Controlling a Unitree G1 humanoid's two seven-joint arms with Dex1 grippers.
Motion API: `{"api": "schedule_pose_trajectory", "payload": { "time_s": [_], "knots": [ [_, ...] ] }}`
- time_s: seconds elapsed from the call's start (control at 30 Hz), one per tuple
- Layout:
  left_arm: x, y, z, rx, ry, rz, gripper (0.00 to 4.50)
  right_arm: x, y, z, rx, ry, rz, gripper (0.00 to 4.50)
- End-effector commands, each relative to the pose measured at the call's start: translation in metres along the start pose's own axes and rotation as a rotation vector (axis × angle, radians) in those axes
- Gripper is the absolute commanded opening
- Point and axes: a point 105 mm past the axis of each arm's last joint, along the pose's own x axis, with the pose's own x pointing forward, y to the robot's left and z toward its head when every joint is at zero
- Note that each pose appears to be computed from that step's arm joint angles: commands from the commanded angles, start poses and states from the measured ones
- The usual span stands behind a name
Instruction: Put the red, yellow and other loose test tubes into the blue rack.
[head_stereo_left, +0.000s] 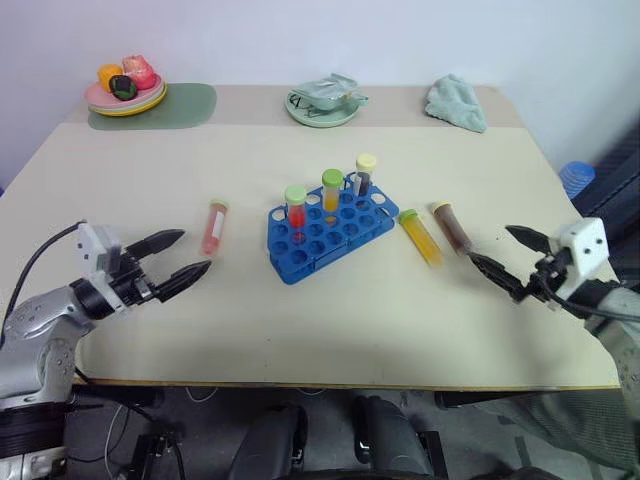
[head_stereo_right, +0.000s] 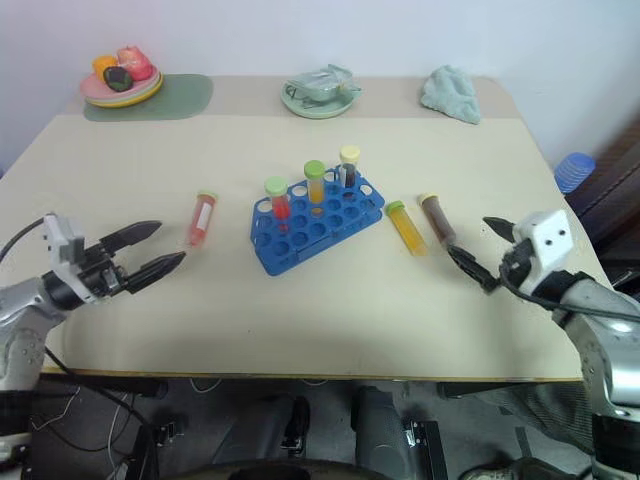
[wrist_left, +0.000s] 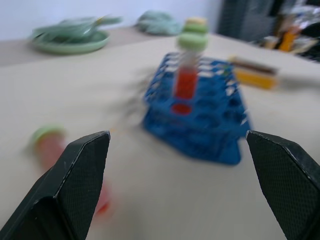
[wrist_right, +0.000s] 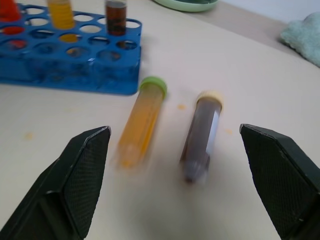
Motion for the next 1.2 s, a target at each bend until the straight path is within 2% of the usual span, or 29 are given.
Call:
{"api": "schedule_pose_trajectory", "payload": {
  "time_s": [0.03, 0.3, 0.5, 0.8, 1.2],
  "knots": [
    [0.015, -0.009, 0.015, 0.027, -0.051, -0.074, 4.49, 0.015, -0.027, 0.013, 0.011, 0.095, -0.113, 4.25],
    [0.031, -0.02, 0.014, 0.007, -0.073, -0.151, 4.49, 0.053, -0.05, 0.025, 0.182, 0.383, -0.075, 4.25],
    [0.037, -0.023, 0.012, -0.009, -0.081, -0.18, 4.49, 0.073, -0.059, 0.033, 0.249, 0.512, -0.039, 4.25],
    [0.038, -0.032, 0.008, -0.044, -0.086, -0.188, 4.49, 0.095, -0.049, 0.032, 0.346, 0.591, 0.05, 4.25],
    [0.03, -0.04, 0.007, -0.06, -0.081, -0.173, 4.49, 0.117, -0.038, 0.015, 0.312, 0.61, 0.058, 4.25]
  ]
}}
